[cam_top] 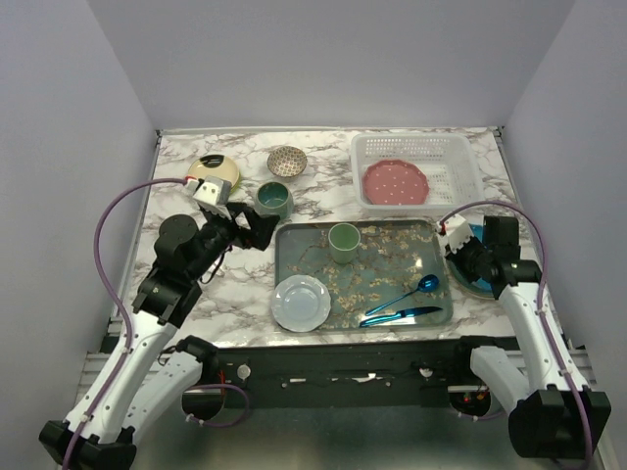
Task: Place the mixed dishes into the plastic bin
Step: Pick up the plate at the center of the board.
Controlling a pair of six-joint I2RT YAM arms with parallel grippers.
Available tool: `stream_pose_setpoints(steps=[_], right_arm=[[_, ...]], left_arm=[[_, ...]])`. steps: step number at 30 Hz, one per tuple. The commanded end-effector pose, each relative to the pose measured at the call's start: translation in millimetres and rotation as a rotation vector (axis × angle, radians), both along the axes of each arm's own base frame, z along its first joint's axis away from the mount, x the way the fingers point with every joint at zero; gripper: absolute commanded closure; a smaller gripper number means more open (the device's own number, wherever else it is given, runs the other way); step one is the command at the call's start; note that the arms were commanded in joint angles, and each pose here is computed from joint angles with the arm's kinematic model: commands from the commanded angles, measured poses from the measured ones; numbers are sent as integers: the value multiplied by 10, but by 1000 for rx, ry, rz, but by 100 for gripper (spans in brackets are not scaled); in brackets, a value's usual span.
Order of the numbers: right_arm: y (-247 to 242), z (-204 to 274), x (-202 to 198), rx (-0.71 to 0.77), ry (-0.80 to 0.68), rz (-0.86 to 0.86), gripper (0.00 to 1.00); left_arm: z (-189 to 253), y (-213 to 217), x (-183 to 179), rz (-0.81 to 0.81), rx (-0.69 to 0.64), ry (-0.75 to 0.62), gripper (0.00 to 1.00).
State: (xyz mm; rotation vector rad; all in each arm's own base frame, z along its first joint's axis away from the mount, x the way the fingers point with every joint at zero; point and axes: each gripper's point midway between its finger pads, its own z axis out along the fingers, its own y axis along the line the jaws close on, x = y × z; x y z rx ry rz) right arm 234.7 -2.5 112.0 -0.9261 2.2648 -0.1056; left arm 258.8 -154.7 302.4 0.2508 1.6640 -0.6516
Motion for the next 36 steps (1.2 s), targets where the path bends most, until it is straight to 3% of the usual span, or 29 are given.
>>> stream_pose_setpoints(steps=[1, 4, 7, 13, 20, 36], right_arm=[[105, 426, 90, -5, -144, 103, 99], [121, 452, 48, -9, -152, 122, 100], [144, 457, 22, -6, -161, 139, 100], [194, 597, -1, 5, -221, 163, 99], [269, 702, -53, 25, -262, 200, 99], [417, 868, -109, 88, -310, 248, 99]], left_arm=[[40, -566, -146, -290, -239, 157, 1], [75, -836, -150, -398, -408, 338, 1], [130, -1119, -201, -485, -494, 470, 1], [42, -1707, -99, -428, -568, 646, 1], [-239, -2361, -62, -402, -577, 874, 1], [-1010, -3452, 27, -269, -522, 1123, 1]])
